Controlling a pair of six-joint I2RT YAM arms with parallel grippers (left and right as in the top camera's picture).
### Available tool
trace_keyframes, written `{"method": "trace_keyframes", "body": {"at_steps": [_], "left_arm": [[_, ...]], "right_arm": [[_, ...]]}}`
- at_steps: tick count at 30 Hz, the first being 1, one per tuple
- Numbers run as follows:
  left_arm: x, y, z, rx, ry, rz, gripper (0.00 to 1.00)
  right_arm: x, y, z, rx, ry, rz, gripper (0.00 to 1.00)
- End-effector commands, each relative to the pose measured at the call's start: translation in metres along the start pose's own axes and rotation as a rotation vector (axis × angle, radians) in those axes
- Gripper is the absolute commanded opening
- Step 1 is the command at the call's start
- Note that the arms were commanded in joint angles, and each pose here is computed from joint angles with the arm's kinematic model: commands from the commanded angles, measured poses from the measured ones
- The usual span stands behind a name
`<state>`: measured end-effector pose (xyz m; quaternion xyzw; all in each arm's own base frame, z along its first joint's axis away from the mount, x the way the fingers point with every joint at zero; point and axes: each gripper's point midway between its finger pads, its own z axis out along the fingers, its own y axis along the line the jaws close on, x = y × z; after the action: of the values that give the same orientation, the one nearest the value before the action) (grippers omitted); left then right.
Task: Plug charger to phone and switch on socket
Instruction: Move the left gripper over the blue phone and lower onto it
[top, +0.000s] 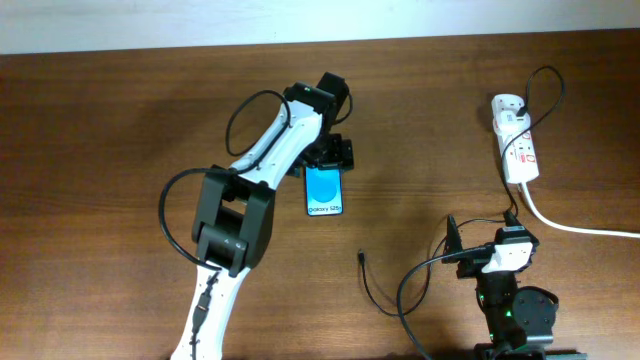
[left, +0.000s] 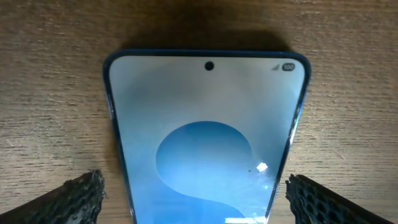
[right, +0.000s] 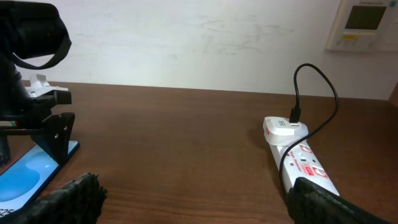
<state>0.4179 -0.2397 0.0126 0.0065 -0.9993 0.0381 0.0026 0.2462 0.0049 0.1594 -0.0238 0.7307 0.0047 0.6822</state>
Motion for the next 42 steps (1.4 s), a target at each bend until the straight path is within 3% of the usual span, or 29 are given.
{"method": "trace_keyframes", "body": {"at_steps": [1,26,36,42], "left_arm": [[0.005,-0.002,0.016,-0.034,0.023,0.001,0.99],[0.016,0.014,0.026,-0.127,0.066,0.006,0.99],[0.017,0.014,0.026,-0.128,0.069,0.007,0.85],[0.017,0.015,0.026,-0.128,0.068,0.006,0.84]], "right_arm": [[0.002,0.0,0.0,0.002,0.004,0.004,0.98],[0.002,0.0,0.0,0.002,0.004,0.004,0.99],[0.002,0.0,0.0,0.002,0.004,0.004,0.98],[0.002,0.0,0.0,0.002,0.004,0.004,0.98]]}}
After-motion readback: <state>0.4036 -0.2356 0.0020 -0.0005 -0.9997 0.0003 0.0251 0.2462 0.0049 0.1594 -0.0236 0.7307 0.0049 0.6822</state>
